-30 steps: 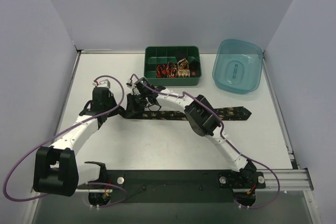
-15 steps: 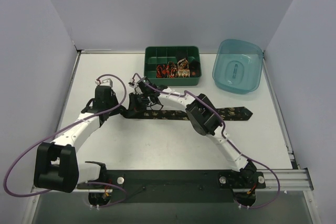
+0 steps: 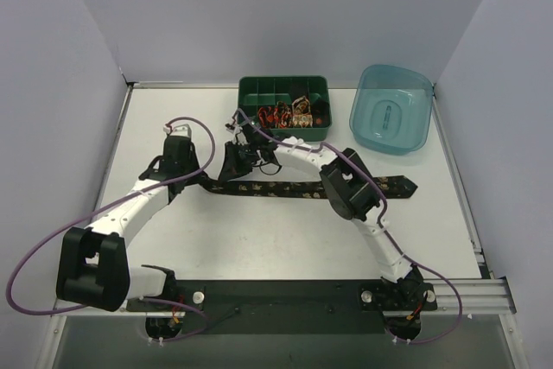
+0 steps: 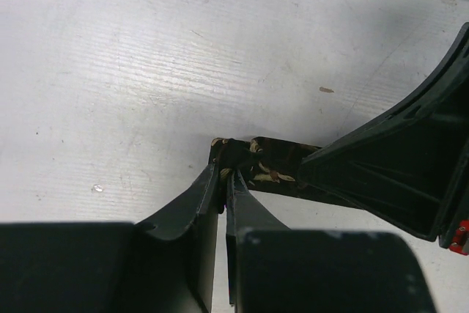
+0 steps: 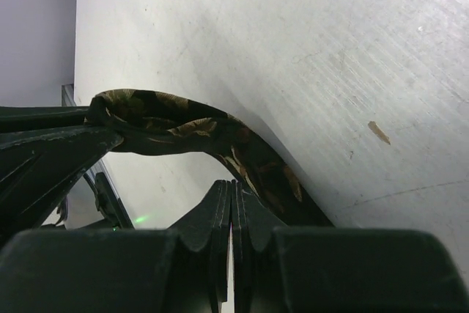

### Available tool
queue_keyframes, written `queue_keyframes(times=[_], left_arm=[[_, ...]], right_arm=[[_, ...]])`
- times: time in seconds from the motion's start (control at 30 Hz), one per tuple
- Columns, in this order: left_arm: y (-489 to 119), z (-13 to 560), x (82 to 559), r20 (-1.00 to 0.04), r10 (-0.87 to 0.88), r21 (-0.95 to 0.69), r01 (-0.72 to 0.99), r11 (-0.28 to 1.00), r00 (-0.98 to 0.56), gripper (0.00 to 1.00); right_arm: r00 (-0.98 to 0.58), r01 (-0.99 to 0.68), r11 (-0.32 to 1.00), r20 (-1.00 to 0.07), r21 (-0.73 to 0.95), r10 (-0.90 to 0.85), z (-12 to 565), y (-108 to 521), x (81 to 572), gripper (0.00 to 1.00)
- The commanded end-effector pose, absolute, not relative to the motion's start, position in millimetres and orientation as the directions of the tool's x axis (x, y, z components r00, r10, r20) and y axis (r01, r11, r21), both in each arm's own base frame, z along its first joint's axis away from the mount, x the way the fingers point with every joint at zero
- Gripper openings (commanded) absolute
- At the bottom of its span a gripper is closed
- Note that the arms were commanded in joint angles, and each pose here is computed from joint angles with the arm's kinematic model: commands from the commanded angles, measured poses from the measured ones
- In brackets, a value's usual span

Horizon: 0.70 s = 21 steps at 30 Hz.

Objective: Roll the ties
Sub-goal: Roll the tie at the center of the board.

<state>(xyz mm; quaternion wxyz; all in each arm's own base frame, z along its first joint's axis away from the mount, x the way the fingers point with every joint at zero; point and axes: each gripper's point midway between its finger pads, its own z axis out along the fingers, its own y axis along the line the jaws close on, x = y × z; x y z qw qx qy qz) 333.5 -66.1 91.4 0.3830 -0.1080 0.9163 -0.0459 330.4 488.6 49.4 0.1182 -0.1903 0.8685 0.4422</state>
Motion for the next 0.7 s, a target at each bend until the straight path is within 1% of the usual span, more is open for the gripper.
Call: queue_keyframes(times=[0.0, 0.1, 0.17, 0.37, 0.67], left_arm=[[-67.5, 109.3, 343.3, -0.726, -0.21, -0.145, -0.152, 0.978, -0.655, 0.0], [-69.7, 109.6, 343.1, -0.725, -0.206, -0.144, -0.148, 0.978, -0.657, 0.0], [-70.6, 107.0, 342.6, -0.72, -0.208, -0.144, -0.151, 0.978, -0.662, 0.0], [-75.5, 108.7, 343.6, -0.723, -0.203, -0.145, -0.143, 0.979, -0.66, 0.0], [-91.4, 115.1, 343.9, -0.73, -0.199, -0.173, -0.105, 0.979, -0.654, 0.0]], right_arm=[[-0.877, -0.479, 0.498, -0.422, 0.723, -0.232, 67.1, 506.4, 329.3, 0.0], [-0.882, -0.469, 0.515, -0.414, 0.718, -0.227, 56.3, 512.6, 329.8, 0.0], [-0.893, -0.449, 0.521, -0.38, 0.726, -0.24, 48.1, 513.6, 325.3, 0.0], [-0.889, -0.456, 0.529, -0.389, 0.716, -0.24, 45.8, 517.7, 326.3, 0.0], [-0.899, -0.437, 0.546, -0.37, 0.715, -0.236, 29.0, 523.7, 329.5, 0.0]])
